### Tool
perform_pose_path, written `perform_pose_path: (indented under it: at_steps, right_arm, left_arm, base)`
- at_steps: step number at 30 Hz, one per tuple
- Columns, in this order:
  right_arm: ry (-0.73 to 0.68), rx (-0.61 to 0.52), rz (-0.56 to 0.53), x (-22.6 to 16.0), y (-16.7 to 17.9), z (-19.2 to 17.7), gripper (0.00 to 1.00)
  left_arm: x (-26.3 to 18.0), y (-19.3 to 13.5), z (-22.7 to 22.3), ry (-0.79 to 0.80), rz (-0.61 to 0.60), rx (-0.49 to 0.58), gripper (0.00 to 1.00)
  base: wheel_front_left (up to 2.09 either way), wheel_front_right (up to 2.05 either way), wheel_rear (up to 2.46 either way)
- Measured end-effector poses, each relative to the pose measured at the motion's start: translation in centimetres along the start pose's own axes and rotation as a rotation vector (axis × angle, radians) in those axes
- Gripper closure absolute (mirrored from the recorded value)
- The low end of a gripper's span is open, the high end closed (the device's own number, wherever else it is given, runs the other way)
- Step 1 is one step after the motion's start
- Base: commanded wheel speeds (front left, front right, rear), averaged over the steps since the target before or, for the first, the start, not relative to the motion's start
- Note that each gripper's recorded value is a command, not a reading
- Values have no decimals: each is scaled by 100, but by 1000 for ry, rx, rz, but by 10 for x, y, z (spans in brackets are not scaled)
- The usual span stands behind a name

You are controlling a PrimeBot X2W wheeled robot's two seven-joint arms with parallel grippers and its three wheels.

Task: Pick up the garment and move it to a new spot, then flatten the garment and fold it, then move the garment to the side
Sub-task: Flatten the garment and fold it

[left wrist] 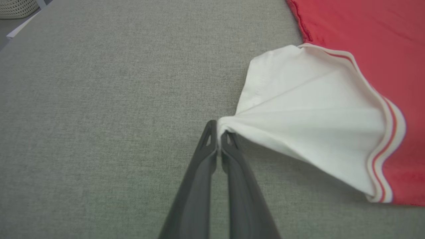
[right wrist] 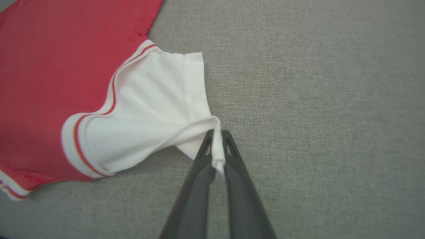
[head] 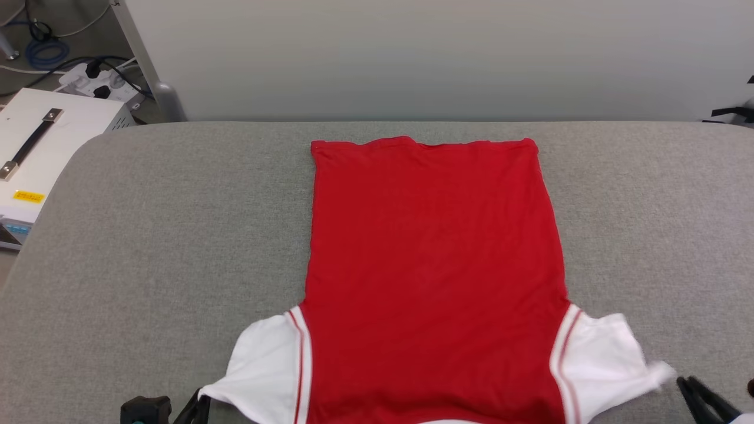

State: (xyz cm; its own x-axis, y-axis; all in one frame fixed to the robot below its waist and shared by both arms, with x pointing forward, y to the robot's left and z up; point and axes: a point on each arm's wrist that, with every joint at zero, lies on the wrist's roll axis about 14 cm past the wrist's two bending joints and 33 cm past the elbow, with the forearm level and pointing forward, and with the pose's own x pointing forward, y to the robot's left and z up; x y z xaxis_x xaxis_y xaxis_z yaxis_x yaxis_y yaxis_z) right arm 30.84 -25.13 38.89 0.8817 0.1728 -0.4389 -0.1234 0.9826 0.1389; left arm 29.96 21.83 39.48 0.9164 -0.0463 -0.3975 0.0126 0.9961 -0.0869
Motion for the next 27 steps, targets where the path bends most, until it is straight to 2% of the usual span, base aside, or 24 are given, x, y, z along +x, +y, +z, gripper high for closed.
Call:
perform_pose_path:
  at_steps: [4,9,13,17,21,23,27]
  right_arm:
    - [-89,-16,-40,6,-15,39,0]
    - [-270,-70,-45,19,-20,120,0]
    - [-388,-158,-22,33,-13,193,0]
    - [-437,-226,31,52,9,251,0]
    - [-333,-278,88,91,34,278,0]
    - [-168,-316,114,127,46,275,0]
    - [79,-329,119,173,50,257,0]
  left_arm:
    - [4,-2,3,-9,-10,8,100]
    - [14,-11,14,-47,-27,15,100]
    - [24,-19,30,-93,-43,17,100]
    - [35,-29,47,-143,-55,10,100]
    - [47,-34,61,-189,-50,0,100]
    - [54,-37,66,-209,-46,-5,100]
    - [64,-40,68,-219,-34,-16,100]
  base:
    - [0,0,0]
    - [0,0,0]
    - [0,0,0]
    - [0,0,0]
    - [0,0,0]
    - [0,0,0]
    - [0,0,0]
